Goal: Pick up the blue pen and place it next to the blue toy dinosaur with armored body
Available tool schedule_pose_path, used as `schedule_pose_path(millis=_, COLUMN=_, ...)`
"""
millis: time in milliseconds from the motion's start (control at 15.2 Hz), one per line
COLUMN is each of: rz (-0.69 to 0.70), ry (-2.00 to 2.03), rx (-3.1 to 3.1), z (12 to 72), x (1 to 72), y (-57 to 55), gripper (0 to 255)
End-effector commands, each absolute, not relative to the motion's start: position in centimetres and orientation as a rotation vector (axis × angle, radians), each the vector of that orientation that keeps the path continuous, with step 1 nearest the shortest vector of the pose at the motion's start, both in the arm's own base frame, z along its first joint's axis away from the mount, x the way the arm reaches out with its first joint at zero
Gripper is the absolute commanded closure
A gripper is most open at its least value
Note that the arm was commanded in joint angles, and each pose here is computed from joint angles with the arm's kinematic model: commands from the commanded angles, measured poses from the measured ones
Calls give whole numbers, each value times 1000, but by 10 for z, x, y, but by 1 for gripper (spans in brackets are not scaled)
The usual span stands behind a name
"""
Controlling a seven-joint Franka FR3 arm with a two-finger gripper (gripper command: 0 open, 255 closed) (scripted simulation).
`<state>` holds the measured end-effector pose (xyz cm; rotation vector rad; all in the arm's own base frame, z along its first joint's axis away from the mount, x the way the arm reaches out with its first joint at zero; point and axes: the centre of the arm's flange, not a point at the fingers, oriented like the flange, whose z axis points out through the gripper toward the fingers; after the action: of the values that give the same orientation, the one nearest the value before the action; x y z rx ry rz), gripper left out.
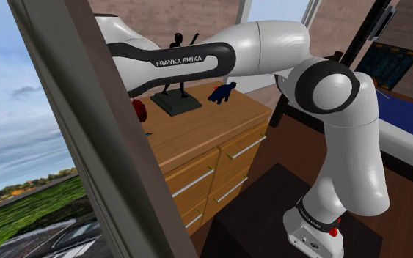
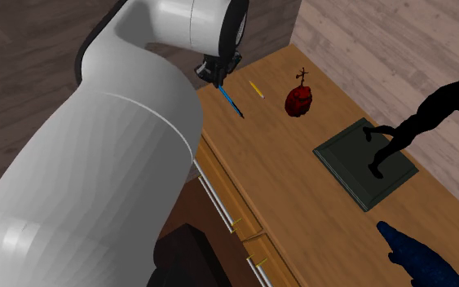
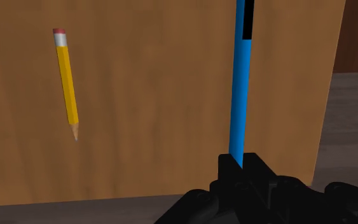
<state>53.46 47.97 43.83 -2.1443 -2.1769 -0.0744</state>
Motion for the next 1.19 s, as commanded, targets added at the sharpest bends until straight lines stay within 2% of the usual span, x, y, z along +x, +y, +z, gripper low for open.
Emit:
schedule_pose_path(millis=0, rz=-74, ry=-2177, rx=-2144, z=449, x=534, y=480, gripper=255)
schedule_pose_path(millis=1122, rz=-74, ry=-2177, rx=-2144, z=539, x=534, y=480, gripper=255)
